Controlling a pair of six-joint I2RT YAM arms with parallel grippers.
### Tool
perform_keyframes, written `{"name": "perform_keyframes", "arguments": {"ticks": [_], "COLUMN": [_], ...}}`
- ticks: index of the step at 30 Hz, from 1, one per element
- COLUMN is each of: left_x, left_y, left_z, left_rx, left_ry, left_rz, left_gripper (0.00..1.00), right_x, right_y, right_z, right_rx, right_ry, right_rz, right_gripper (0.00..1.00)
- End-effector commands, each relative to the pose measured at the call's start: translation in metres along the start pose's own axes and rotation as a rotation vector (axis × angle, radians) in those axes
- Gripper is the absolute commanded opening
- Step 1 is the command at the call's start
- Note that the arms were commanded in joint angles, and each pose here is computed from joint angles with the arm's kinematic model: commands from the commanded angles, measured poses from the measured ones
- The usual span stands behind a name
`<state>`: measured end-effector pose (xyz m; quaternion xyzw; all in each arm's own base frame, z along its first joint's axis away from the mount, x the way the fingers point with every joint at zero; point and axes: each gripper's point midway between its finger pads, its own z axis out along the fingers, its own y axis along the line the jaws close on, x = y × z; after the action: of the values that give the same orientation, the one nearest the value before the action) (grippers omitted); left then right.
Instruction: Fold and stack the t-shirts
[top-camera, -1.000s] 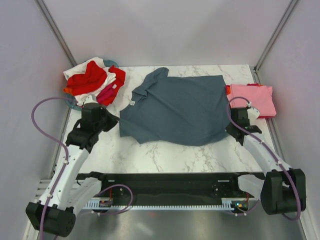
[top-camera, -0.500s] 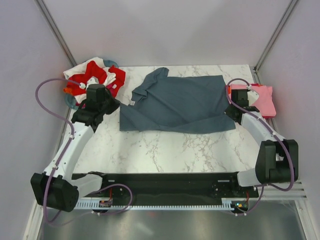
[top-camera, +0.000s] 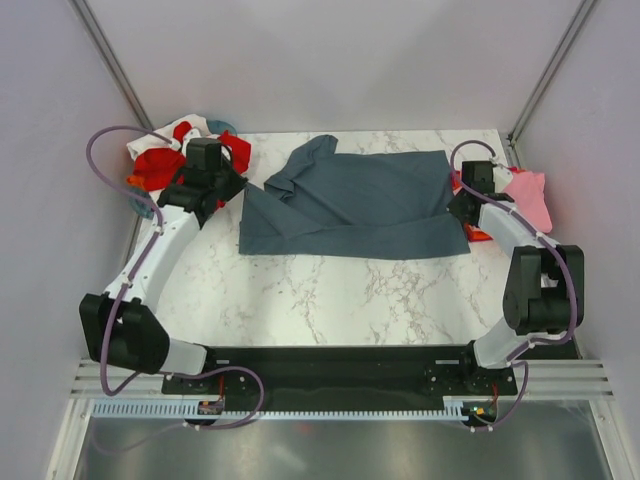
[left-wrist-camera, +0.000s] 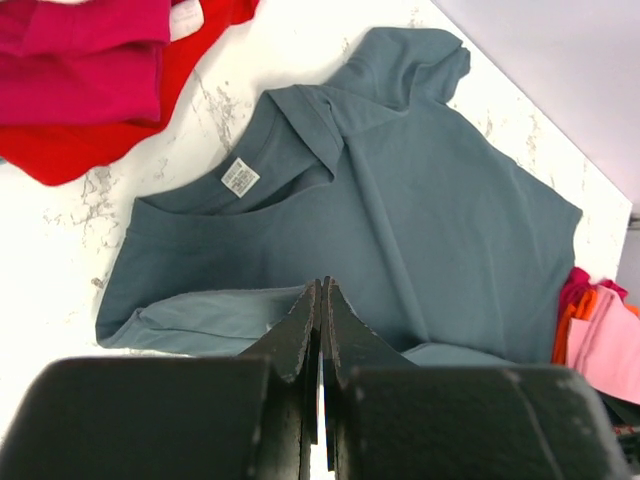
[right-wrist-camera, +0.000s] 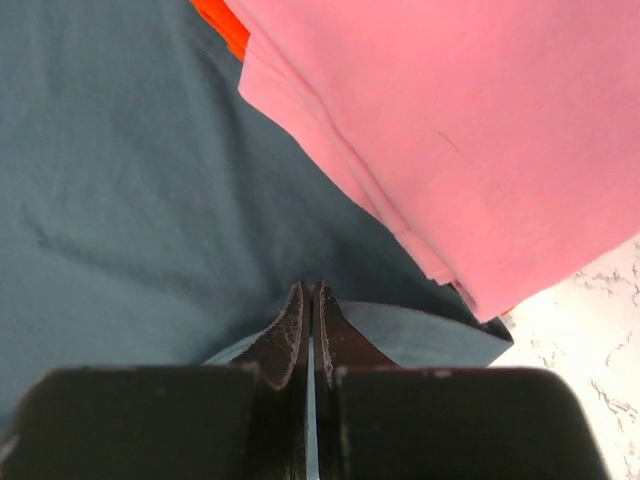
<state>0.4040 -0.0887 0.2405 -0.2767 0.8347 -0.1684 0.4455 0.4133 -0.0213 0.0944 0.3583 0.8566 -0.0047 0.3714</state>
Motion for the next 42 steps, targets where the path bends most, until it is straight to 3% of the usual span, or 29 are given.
{"name": "perform_keyframes", "arguments": {"ticks": [1, 42], "left_x": [-0.03, -0.029], "left_y": [-0.008, -0.026], "left_z": [0.003, 0.104], "left_rx": [-0.012, -0.089], "left_ry": [-0.094, -0.015], "left_rz": [0.019, 0.015], "left_gripper": [0.02, 0.02], "right_x": [-0.026, -0.027], "right_y": [0.009, 0.01], "right_z": [0.003, 0.031], "right_rx": [-0.032, -0.058], "right_ry": [-0.043, 0.0], "right_rz": [0.031, 0.078], "right_gripper": [0.0, 0.0]}}
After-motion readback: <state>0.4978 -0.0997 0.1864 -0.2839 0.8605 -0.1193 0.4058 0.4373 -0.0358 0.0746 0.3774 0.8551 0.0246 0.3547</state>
